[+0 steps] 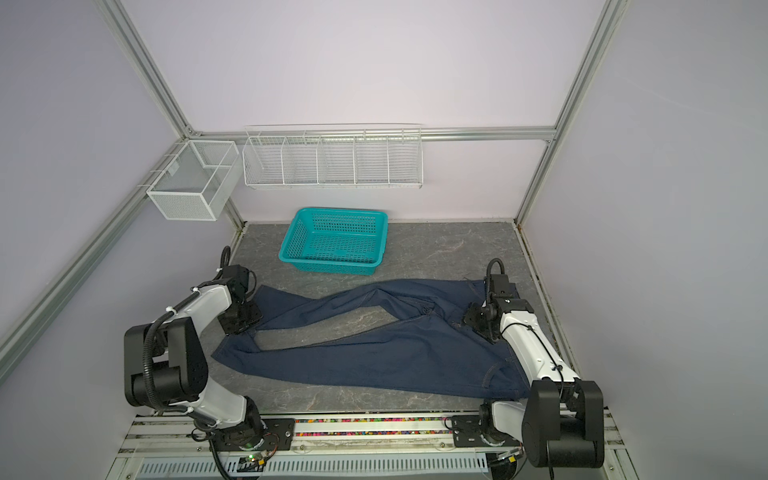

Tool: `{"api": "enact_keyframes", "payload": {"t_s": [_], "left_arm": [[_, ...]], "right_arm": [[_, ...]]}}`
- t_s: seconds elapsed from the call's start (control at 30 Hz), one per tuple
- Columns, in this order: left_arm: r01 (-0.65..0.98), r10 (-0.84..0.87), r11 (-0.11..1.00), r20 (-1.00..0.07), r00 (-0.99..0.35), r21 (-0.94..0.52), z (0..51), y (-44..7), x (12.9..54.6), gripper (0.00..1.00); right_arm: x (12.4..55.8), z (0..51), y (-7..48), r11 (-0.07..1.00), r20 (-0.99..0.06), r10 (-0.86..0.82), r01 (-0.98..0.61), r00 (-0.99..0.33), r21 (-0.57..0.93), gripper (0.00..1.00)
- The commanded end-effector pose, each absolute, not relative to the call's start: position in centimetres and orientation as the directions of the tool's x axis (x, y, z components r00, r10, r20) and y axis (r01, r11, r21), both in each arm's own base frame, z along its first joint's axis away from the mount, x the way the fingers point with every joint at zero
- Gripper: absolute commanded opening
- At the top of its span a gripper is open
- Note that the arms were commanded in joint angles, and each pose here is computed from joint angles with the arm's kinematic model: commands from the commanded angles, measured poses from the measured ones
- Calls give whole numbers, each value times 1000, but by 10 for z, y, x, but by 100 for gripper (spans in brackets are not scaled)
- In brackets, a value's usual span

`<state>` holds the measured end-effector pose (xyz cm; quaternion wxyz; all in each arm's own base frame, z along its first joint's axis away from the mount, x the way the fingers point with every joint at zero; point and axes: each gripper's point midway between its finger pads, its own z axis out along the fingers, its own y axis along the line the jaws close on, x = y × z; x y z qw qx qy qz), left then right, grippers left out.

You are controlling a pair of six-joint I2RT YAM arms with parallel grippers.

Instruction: Fold and stack the trousers

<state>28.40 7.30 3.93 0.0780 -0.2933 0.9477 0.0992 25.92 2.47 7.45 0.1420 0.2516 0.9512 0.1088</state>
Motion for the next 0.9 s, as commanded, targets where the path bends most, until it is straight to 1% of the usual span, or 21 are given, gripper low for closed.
{"api": "enact_keyframes", "payload": {"t_s": [0.0, 0.03, 0.17, 0.23, 0.3, 0.33, 0.53, 0.7, 0.87], "left_arm": [[-531, -505, 823, -168, -847, 200, 27, 77, 280, 34], [-532, -507, 823, -165, -846, 199, 26, 76, 281, 33], [-526, -500, 821, -169, -850, 221, 27, 81, 283, 22], [-519, -490, 821, -173, -854, 237, 32, 83, 285, 14], [-523, -485, 817, -202, -851, 243, 45, 87, 288, 2], [-525, -483, 813, -214, -849, 251, 51, 89, 289, 0], [-540, -474, 785, -266, -839, 303, 81, 101, 284, 0], [-621, -509, 697, -362, -781, 359, 111, 129, 268, 0], [-677, -534, 625, -420, -734, 389, 126, 148, 262, 0]], "right_arm": [[257, 67, 29, 852, -197, 503, 443, -841, 280, 70], [257, 66, 29, 852, -195, 501, 442, -843, 279, 70], [256, 64, 30, 855, -192, 497, 440, -846, 275, 70], [257, 63, 30, 855, -192, 496, 439, -847, 275, 70], [256, 62, 29, 857, -194, 495, 441, -847, 266, 70], [256, 62, 28, 859, -195, 494, 441, -847, 260, 70], [247, 47, 17, 876, -184, 479, 451, -859, 173, 70], [234, 30, 0, 880, -167, 474, 471, -864, 59, 71], [225, 18, -11, 869, -157, 486, 494, -860, -15, 71]]}}
